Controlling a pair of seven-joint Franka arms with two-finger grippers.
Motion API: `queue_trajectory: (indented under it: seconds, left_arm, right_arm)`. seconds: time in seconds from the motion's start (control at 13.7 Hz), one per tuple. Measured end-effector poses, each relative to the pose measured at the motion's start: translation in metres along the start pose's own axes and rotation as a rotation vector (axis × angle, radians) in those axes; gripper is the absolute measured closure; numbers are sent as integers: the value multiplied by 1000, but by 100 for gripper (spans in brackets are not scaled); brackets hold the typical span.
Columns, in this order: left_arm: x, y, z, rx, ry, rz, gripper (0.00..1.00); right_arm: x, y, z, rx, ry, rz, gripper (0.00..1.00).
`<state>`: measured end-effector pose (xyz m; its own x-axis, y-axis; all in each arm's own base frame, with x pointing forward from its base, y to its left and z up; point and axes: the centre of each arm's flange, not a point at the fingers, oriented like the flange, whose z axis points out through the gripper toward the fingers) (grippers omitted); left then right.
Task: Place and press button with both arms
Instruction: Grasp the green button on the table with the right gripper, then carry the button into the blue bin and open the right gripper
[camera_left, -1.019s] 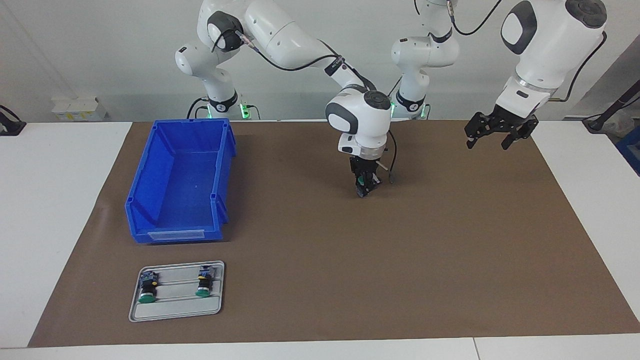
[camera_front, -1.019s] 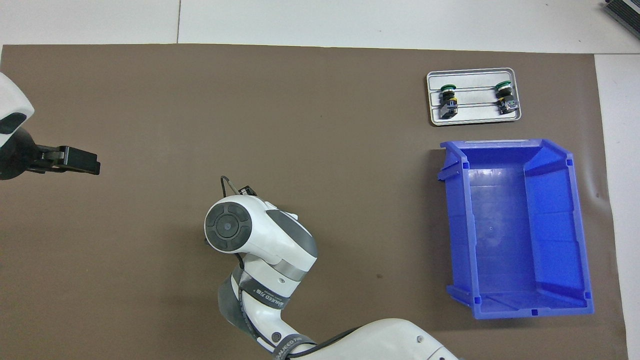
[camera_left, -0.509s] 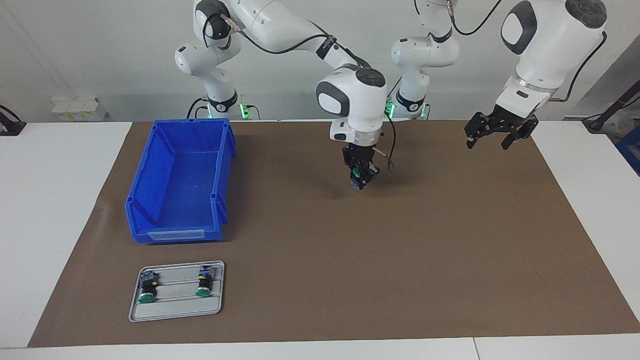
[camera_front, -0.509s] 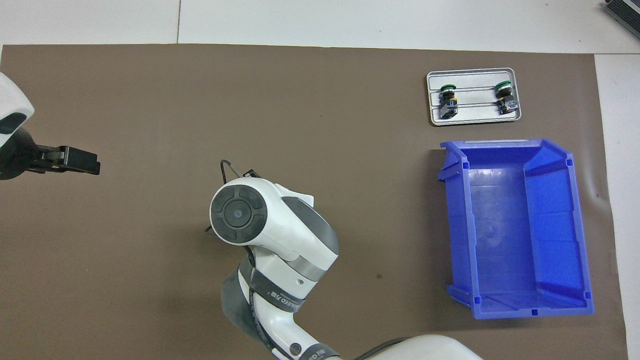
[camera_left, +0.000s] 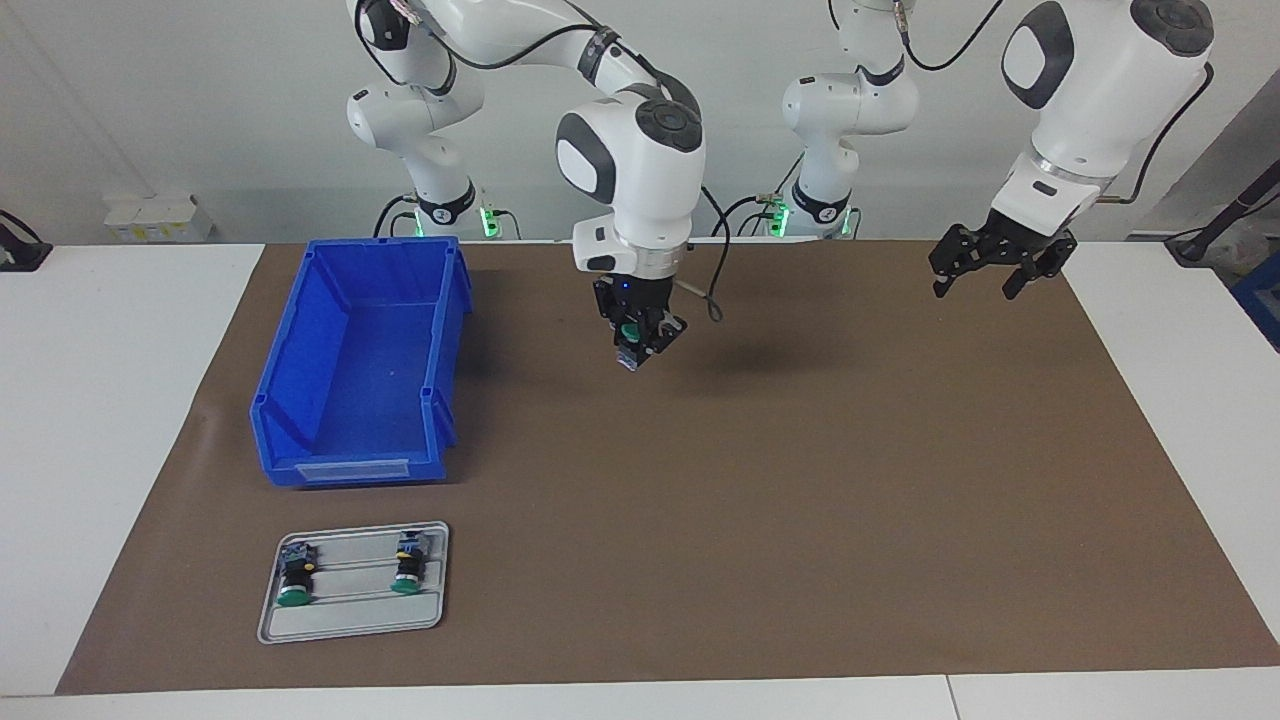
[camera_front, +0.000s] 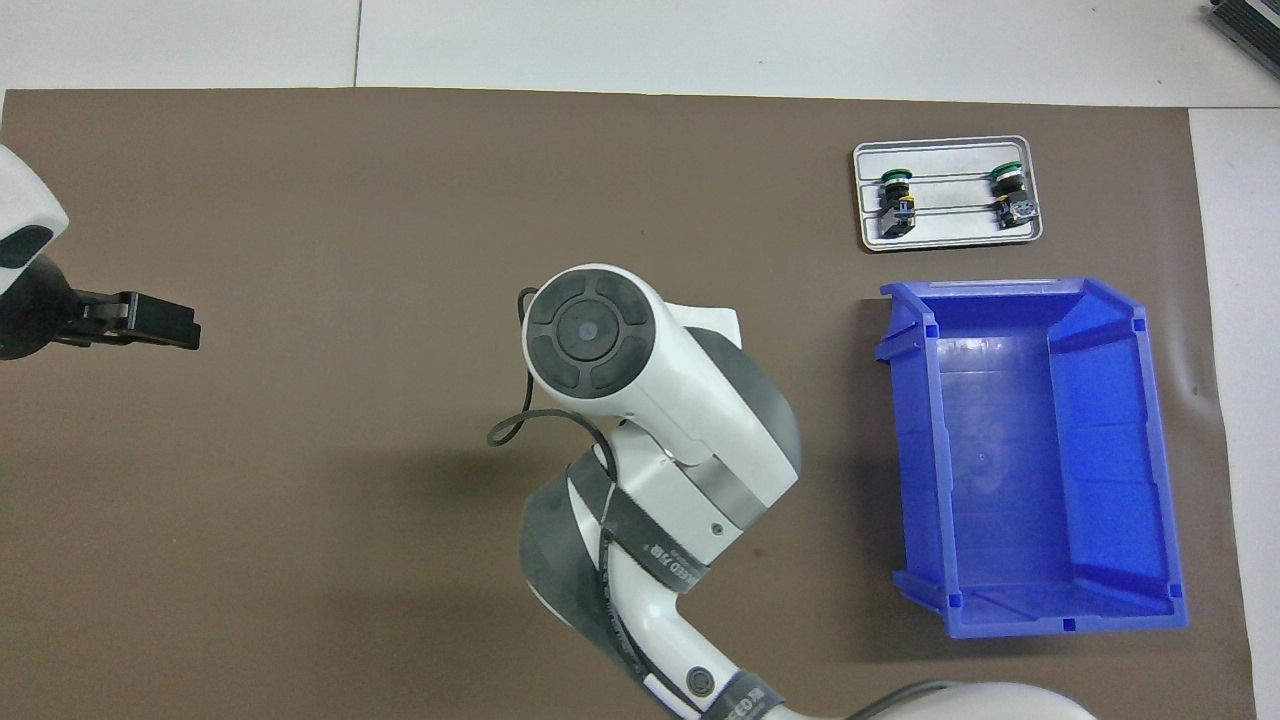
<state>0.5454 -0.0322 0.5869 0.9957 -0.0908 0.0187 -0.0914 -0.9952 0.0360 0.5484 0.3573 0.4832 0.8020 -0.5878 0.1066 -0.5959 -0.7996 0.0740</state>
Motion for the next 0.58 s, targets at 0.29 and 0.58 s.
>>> queue_trajectory:
  seconds: [0.29,0.58]
  left_arm:
    - [0,0,0,0,0,0,0]
    - [0,0,0,0,0,0,0]
  right_arm:
    - [50,47,-11,-27,-11,-160,58]
    - [121,131,-10,-26,-54,-302,58]
